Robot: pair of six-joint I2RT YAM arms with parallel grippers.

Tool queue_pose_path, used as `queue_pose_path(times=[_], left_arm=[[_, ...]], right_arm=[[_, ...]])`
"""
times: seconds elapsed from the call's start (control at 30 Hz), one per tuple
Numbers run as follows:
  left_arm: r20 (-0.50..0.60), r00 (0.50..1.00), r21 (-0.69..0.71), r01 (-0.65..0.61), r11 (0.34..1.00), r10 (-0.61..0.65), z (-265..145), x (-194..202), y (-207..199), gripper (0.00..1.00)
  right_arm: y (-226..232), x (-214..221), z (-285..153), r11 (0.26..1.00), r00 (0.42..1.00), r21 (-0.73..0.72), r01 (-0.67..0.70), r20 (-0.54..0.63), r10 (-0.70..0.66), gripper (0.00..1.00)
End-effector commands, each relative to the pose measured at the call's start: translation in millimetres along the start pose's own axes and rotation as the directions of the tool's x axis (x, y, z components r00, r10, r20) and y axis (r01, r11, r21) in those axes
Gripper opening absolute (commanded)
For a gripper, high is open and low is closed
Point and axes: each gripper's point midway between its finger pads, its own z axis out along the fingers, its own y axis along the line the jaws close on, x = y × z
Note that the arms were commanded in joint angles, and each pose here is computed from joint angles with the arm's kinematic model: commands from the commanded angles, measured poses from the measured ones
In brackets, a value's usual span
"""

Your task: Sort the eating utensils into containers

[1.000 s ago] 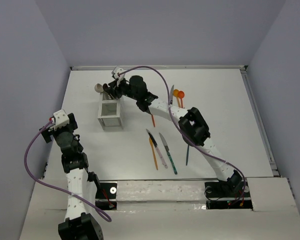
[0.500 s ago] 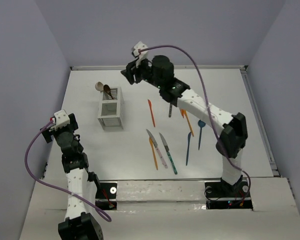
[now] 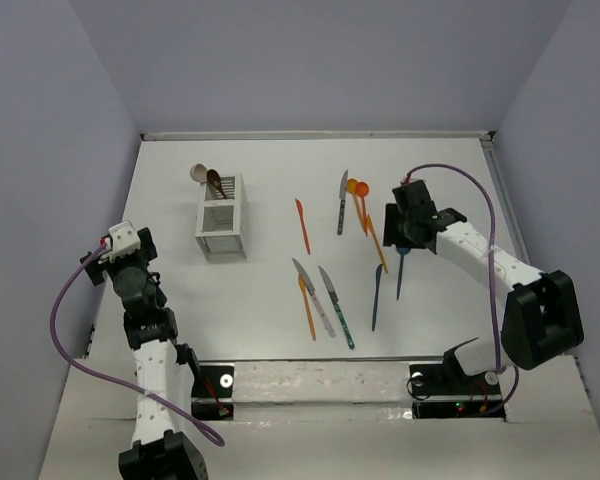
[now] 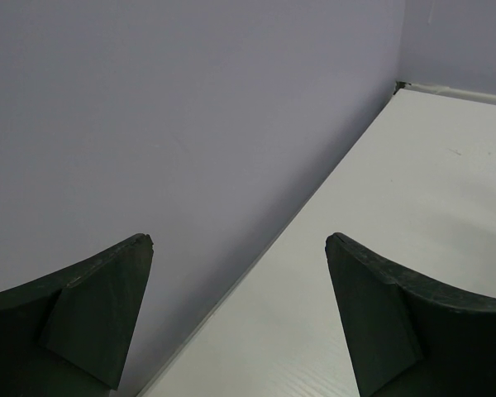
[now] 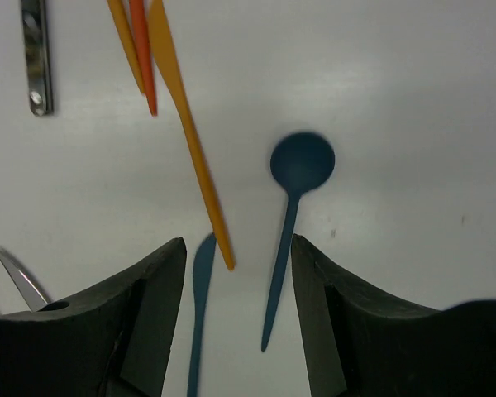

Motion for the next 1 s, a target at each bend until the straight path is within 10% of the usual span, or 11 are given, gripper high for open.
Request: queue_pose_path(times=[0.0, 0.57, 0.83, 0.97], left_arm=[[0.059, 0.998, -0.014, 0.019, 1.0, -0.018, 0, -13, 4, 0.99], [0.091, 0.996, -0.01, 0.028, 1.0, -0.027, -5, -20, 6, 0.99], [0.089, 0.996, -0.013, 0.026, 1.0, -0.025, -5, -19, 6, 0.99], [0.089, 0.996, -0.013, 0.028, 1.0, -0.026, -5, -20, 6, 0.99]], right_arm=[[-9, 31, -24, 0.994, 0.994, 0.033, -0.1, -0.042, 0.102, 0.58], [-38, 112, 38, 0.976, 0.943, 0.215, -0.032, -0.317, 0.1, 0.46], [-52, 112, 43, 0.967, 0.946, 0.253, -0.029, -0.306, 0.109, 0.03], [-64, 74, 18, 0.951, 0.98, 0.298, -0.077, -0.153, 0.128, 0.0]])
